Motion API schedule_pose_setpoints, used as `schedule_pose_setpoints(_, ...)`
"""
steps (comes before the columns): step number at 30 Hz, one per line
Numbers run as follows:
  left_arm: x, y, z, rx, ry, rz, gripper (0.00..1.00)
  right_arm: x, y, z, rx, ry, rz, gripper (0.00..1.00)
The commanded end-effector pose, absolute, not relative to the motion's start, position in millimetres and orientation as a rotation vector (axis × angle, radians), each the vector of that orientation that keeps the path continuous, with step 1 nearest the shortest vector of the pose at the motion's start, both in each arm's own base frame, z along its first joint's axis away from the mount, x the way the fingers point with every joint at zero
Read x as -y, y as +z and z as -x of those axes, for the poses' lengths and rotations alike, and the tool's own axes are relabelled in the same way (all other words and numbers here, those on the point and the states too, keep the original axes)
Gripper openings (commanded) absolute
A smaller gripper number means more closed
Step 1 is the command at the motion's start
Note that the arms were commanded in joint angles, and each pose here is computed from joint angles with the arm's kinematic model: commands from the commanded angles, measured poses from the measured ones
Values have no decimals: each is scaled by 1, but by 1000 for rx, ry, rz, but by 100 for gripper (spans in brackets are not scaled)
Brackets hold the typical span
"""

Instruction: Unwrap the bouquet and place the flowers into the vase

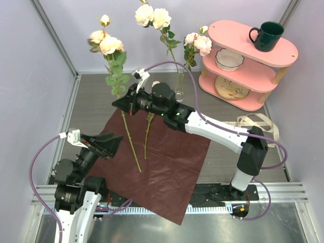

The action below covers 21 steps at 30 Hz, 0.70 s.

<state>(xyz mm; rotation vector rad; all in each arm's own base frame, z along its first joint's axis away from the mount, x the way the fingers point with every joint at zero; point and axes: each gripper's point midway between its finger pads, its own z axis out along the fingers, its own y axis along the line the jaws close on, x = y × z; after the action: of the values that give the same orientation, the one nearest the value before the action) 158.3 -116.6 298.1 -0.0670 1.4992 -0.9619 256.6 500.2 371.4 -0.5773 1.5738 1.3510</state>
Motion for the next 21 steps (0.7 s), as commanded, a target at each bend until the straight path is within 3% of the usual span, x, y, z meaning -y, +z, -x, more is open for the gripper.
schedule_pose_setpoints(1, 111, 315, -153, -1468, -924, 52, 75, -444, 444, -262, -1312, 1099, 610, 1)
schedule_pose_setpoints(5, 108, 307, -156, -1504, -891, 74, 77, -392, 454, -268, -1175, 797, 638, 1)
schedule_pose_setpoints(7, 107, 305, -157, -1511, -888, 79, 78, -355, 486, -270, -1056, 656, 552, 1)
schedule_pose_setpoints(13, 107, 303, -162, -1527, -887, 93, 78, -279, 510, -315, -989, 245, 343, 1)
schedule_pose_setpoints(21, 106, 308, -160, -1527, -879, 93, 79, -221, 564, -370, -891, 149, 205, 1)
